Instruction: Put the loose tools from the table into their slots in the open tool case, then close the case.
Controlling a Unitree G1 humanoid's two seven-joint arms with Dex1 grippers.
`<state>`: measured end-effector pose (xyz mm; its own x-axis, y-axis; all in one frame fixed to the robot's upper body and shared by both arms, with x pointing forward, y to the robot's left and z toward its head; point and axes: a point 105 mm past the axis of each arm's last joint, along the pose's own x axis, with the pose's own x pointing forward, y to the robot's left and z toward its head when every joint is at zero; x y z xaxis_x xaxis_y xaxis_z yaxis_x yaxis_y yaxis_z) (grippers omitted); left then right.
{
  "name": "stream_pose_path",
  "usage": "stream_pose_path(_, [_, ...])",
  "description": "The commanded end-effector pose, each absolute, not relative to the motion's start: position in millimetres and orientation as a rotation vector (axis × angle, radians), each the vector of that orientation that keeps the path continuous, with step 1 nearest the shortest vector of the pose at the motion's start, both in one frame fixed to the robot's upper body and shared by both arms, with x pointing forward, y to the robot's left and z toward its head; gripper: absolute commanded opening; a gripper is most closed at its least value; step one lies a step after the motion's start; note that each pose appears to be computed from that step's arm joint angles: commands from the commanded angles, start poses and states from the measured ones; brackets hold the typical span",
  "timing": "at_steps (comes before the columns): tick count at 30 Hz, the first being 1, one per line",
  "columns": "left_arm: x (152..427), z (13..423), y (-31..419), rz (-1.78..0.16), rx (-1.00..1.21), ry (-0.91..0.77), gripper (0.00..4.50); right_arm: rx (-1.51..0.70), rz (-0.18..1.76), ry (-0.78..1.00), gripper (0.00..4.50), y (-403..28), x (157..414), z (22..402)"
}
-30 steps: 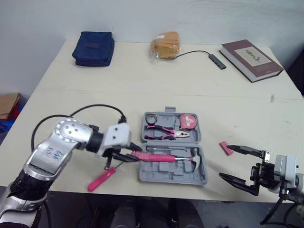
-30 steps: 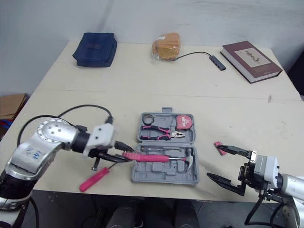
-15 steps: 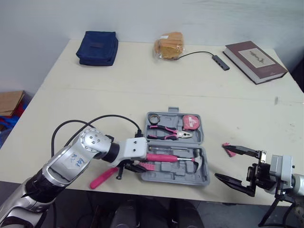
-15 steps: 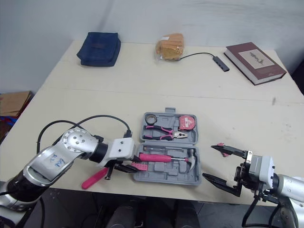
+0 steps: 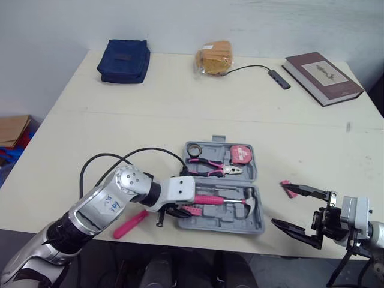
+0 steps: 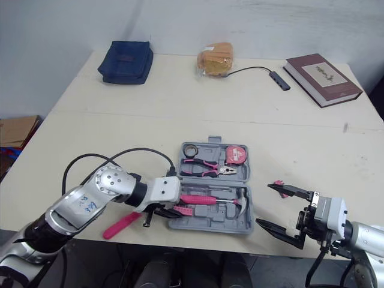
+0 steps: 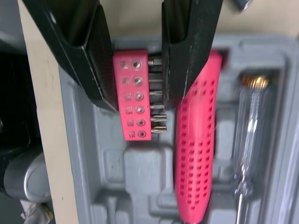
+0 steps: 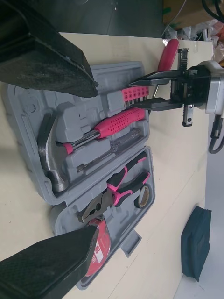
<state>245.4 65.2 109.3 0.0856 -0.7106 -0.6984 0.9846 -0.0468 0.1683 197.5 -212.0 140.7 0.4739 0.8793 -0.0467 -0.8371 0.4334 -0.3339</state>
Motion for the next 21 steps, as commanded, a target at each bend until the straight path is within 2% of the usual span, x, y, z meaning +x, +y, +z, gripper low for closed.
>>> stream_pose_path(1, [249, 103, 67, -1.428, 0.763, 0.481, 0.69, -0.364, 1.073, -0.176, 4.5, -211, 194, 148])
stream_pose_path(11, [253, 102, 66, -1.418, 0.769, 0.467, 0.69, -0.362, 1.073, -0.174, 4.5, -210, 194, 148])
stream_pose_path(13, [250, 107, 65, -1.429, 0.756, 0.443, 1.7, -0.358, 1.073, -0.172, 4.5, -211, 193, 147])
stream_pose_path(16, [240, 119, 67, -1.471, 0.732, 0.422, 2.8, -0.354, 1.075, -0.166, 4.5, -211, 192, 147])
stream_pose_path(21, [235, 135, 72, -1.476, 0.723, 0.407, 2.8, -0.343, 1.085, -0.154, 4.5, -210, 191, 146])
